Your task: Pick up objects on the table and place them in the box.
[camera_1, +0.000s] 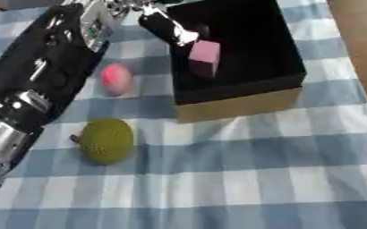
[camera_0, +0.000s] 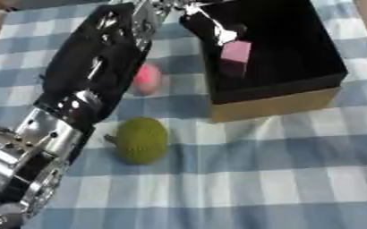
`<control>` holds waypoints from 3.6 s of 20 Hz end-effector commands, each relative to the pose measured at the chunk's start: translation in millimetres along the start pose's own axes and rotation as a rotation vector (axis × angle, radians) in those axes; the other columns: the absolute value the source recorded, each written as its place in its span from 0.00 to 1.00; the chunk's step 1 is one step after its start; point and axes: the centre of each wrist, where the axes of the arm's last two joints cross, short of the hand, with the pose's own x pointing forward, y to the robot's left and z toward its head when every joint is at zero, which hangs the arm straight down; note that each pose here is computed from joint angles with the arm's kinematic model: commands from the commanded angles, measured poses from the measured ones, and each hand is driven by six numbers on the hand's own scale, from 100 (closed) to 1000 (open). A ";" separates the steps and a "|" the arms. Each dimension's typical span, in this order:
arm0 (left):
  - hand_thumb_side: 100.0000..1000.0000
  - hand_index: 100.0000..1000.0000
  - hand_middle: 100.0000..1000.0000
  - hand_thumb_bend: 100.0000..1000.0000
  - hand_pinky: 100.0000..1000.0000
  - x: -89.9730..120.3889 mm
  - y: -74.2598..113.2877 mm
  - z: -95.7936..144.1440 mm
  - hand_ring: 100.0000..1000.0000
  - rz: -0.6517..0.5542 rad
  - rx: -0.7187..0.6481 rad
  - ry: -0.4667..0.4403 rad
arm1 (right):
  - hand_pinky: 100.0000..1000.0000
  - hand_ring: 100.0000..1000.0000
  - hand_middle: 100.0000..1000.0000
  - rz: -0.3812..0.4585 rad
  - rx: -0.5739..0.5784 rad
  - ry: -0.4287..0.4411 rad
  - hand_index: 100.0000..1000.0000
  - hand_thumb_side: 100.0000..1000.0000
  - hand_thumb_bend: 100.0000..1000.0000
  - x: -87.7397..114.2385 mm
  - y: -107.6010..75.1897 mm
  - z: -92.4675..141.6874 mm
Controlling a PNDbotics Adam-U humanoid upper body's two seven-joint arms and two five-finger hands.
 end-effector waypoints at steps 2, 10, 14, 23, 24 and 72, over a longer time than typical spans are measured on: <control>0.23 0.92 0.79 0.00 0.91 -12.9 38.4 26.5 0.88 -0.073 0.103 0.001 | 0.94 1.00 0.28 0.033 0.019 -0.010 0.92 0.41 0.00 3.1 -6.9 -3.3; 0.30 0.91 0.78 0.00 0.91 -25.6 35.2 71.8 0.87 -0.090 0.109 -0.008 | 0.94 1.00 0.28 0.065 0.011 -0.008 0.91 0.41 0.00 3.1 -11.6 1.6; 0.36 0.91 0.78 0.00 0.91 -28.7 20.9 84.0 0.87 -0.053 0.036 -0.004 | 0.94 1.00 0.29 0.068 0.006 -0.010 0.91 0.41 0.00 3.2 -12.0 1.8; 0.42 0.89 0.77 0.18 0.91 -38.8 5.8 106.2 0.87 0.000 -0.144 0.018 | 0.94 1.00 0.28 0.074 0.002 -0.010 0.92 0.41 0.00 3.1 -12.2 2.4; 0.42 0.89 0.77 0.18 0.91 -40.2 5.1 108.3 0.87 -0.004 -0.166 0.023 | 0.94 1.00 0.28 0.074 0.002 -0.010 0.91 0.41 0.00 3.1 -12.2 2.5; 0.56 0.87 0.72 0.40 0.84 -62.8 -77.7 128.1 0.80 -0.007 -0.527 0.034 | 0.94 1.00 0.28 0.068 -0.014 -0.002 0.92 0.41 0.00 3.0 -10.4 1.0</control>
